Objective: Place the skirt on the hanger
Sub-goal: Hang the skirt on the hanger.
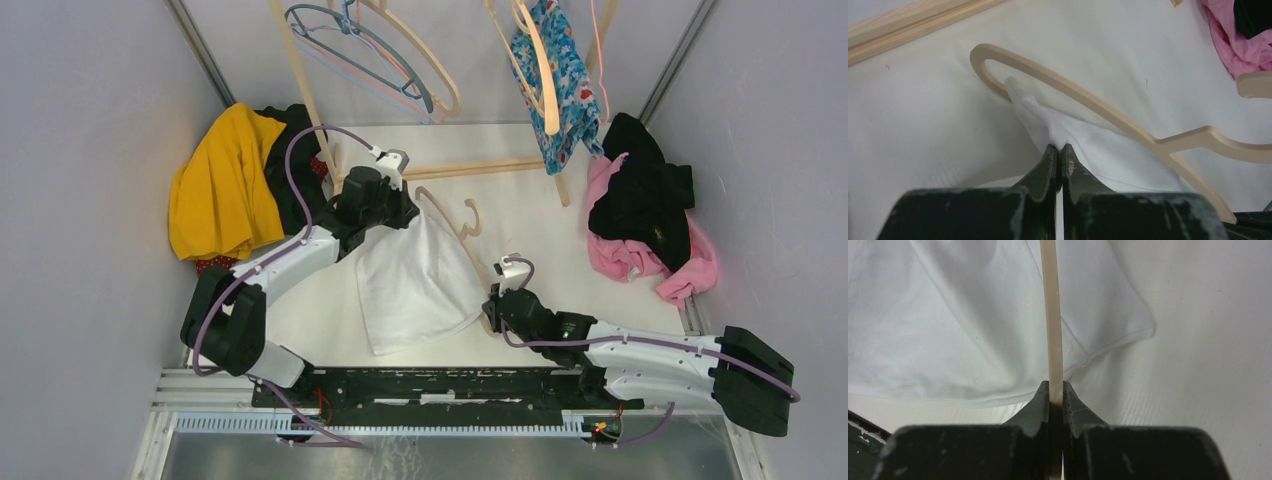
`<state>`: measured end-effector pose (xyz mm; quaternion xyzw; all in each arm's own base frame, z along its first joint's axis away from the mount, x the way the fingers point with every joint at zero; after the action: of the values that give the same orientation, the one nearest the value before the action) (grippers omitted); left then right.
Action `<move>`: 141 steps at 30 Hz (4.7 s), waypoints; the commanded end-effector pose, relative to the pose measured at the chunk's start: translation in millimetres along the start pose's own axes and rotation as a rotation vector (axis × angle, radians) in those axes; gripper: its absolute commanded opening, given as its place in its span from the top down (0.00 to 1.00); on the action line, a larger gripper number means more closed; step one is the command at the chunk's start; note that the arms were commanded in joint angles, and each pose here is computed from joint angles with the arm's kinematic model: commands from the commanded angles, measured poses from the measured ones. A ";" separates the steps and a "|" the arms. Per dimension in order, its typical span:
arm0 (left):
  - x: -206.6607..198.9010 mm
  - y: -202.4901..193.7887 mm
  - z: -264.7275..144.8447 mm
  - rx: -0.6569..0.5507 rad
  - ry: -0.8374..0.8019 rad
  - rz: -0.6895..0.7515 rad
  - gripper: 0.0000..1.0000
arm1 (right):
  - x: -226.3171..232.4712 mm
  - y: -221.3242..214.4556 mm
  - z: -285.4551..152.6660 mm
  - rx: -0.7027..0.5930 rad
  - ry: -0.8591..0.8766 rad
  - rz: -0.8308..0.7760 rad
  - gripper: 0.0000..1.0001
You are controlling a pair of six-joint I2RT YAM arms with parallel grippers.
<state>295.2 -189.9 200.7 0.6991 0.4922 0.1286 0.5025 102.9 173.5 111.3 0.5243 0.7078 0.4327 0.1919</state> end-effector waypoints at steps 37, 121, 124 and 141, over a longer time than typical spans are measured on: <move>24.0 -14.5 1.0 0.068 0.170 -0.079 0.93 | -5.8 33.6 -45.3 -0.157 0.076 0.179 0.99; 18.4 0.1 106.2 0.034 -0.124 -0.101 0.89 | -8.6 2.3 -21.2 -0.014 0.004 0.085 0.99; 17.7 3.2 92.1 0.042 -0.054 -0.101 0.77 | -9.2 -1.8 -18.0 -0.006 -0.003 0.087 0.99; 4.4 -35.6 13.9 0.172 0.253 -0.248 0.77 | -6.1 -11.1 -5.8 0.019 -0.002 0.075 0.99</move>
<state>325.7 -199.2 157.2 0.6814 0.5887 0.1087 0.4212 97.6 164.5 109.8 0.5584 0.6780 0.4418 0.1826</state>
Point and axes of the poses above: each gripper's point midway between its finger pads, its own z axis out along the fingers, its own x axis along the line the jaws close on, y = z × x, the point moved 10 cm from there along -z, back along the fingers, and after that the axes turned 2 degrees about -z, right-handed, at the moved point
